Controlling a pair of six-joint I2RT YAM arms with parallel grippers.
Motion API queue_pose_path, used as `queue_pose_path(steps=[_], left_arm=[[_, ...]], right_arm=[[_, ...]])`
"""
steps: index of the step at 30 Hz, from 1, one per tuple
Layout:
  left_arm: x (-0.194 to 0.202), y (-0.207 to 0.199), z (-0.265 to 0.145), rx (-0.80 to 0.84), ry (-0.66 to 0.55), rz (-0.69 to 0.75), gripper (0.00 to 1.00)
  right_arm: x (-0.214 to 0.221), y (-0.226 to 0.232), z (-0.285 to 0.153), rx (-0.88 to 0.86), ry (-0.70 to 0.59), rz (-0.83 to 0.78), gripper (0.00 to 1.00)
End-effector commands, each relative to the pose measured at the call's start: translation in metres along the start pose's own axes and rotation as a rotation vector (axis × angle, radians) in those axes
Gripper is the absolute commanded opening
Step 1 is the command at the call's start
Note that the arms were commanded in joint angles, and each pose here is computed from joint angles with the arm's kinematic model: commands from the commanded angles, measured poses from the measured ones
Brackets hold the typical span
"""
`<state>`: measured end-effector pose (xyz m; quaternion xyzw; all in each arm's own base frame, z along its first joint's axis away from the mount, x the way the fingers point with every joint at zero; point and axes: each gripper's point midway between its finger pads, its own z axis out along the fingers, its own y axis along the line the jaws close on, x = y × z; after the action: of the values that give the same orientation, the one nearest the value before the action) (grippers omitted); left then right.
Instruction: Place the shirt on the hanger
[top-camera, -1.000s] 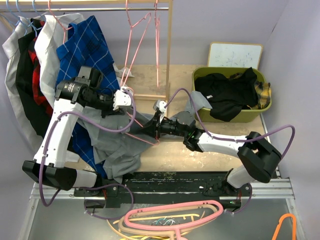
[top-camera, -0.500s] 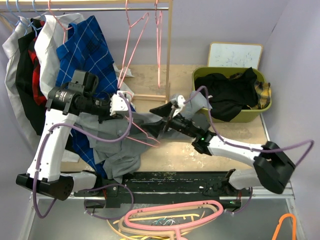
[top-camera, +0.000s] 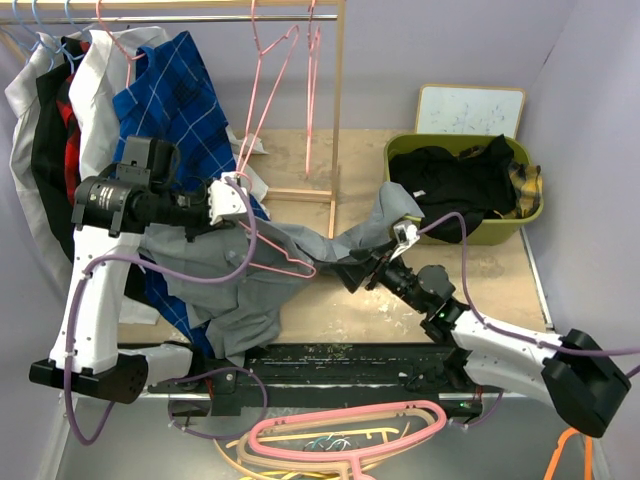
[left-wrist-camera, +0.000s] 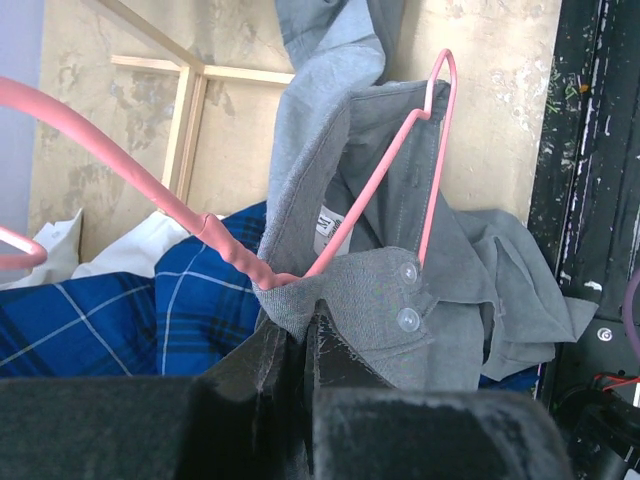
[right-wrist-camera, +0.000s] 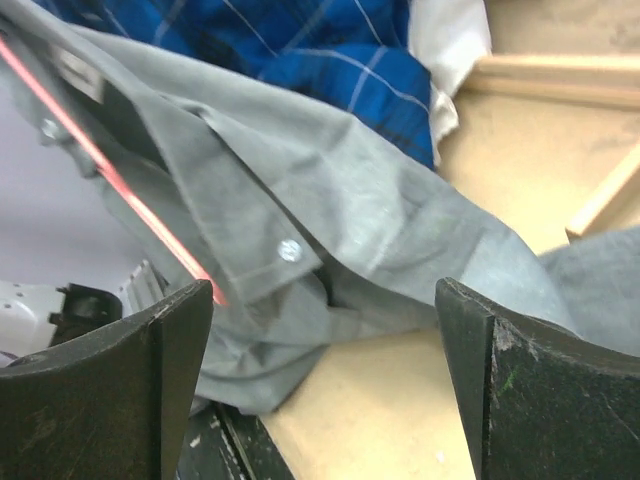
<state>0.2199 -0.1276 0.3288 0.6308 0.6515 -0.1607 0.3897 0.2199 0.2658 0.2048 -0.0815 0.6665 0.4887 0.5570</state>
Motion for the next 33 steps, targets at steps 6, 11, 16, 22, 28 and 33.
queue_pose_path(steps=[6, 11, 16, 22, 28, 33], left_arm=[[-0.026, 0.014, -0.020, -0.095, -0.091, -0.004, 0.00], [-0.022, 0.014, -0.019, -0.100, -0.094, -0.024, 0.00], [-0.024, 0.013, -0.023, -0.110, -0.098, -0.030, 0.00], [-0.023, 0.013, -0.022, -0.107, -0.107, -0.039, 0.00], [-0.021, 0.015, -0.023, -0.114, -0.102, -0.042, 0.00], [-0.016, 0.023, -0.028, -0.145, -0.050, -0.008, 0.00]], right_arm=[[0.018, 0.028, 0.004, -0.161, 0.008, 0.041, 0.98], [0.031, 0.048, 0.017, -0.254, 0.043, 0.041, 0.97], [0.037, 0.054, 0.033, -0.248, 0.032, 0.032, 0.95], [0.026, 0.046, 0.057, -0.196, -0.035, 0.018, 0.84], [0.039, 0.039, 0.069, -0.188, -0.010, 0.012, 0.15], [0.050, 0.029, 0.057, -0.158, 0.019, 0.002, 0.00]])
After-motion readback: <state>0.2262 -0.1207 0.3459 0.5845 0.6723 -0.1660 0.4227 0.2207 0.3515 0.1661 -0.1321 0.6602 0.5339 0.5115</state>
